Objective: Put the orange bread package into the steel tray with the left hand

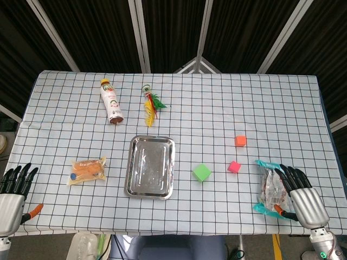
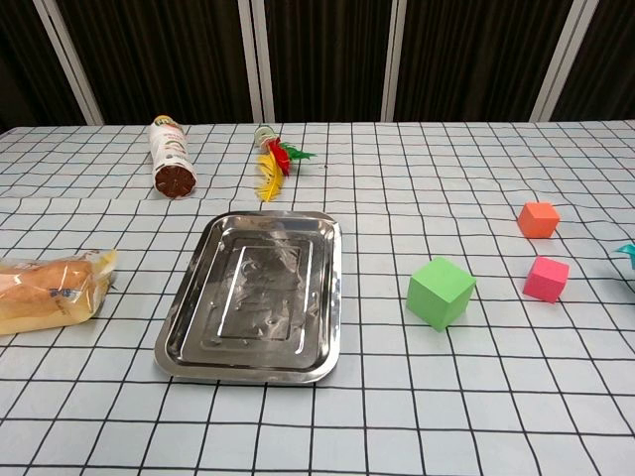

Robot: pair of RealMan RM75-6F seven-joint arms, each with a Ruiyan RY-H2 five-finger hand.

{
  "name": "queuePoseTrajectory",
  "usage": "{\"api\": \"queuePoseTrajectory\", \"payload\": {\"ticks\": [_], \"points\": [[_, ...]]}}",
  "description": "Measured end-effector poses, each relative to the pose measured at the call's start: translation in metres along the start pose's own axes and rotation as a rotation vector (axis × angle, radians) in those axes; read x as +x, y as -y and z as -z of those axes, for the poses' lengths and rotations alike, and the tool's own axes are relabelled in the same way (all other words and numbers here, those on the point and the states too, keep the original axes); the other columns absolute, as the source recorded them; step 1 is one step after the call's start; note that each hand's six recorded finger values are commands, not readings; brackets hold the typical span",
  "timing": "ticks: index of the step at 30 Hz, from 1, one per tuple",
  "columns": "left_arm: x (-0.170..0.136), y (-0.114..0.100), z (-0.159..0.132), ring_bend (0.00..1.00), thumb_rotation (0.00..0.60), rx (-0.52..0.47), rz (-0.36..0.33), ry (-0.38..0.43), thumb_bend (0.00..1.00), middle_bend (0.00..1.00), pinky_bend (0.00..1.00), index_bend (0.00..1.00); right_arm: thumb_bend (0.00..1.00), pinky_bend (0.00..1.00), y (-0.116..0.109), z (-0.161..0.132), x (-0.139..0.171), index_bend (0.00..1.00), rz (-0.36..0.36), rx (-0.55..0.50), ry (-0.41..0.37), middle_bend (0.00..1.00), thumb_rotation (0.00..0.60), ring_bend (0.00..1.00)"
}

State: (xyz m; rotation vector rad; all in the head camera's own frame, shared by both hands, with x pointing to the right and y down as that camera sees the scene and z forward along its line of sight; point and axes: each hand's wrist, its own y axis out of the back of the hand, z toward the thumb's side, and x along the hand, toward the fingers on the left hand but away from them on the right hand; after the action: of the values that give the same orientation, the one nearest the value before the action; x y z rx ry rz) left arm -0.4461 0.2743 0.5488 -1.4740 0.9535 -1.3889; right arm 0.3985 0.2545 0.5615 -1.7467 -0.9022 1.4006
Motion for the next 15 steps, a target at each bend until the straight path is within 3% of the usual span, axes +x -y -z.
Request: {"api": "queuePoseTrajectory", "payload": {"ticks": [8,15], "points": [[0.008,0.011,0.006,0.00,0.600,0.003,0.041,-0.056,0.04,0.00,0.08,0.00,0.26,0.07,-0.003,0.003,-0.001,0.00,0.002,-0.025,0.005,0.00,0.600,0.00],[0.051,0.039,-0.012,0.00,0.600,0.002,0.147,-0.063,0.04,0.00,0.11,0.00,0.25,0.07,-0.007,0.004,-0.002,0.00,0.001,-0.060,-0.009,0.00,0.600,0.00]]}}
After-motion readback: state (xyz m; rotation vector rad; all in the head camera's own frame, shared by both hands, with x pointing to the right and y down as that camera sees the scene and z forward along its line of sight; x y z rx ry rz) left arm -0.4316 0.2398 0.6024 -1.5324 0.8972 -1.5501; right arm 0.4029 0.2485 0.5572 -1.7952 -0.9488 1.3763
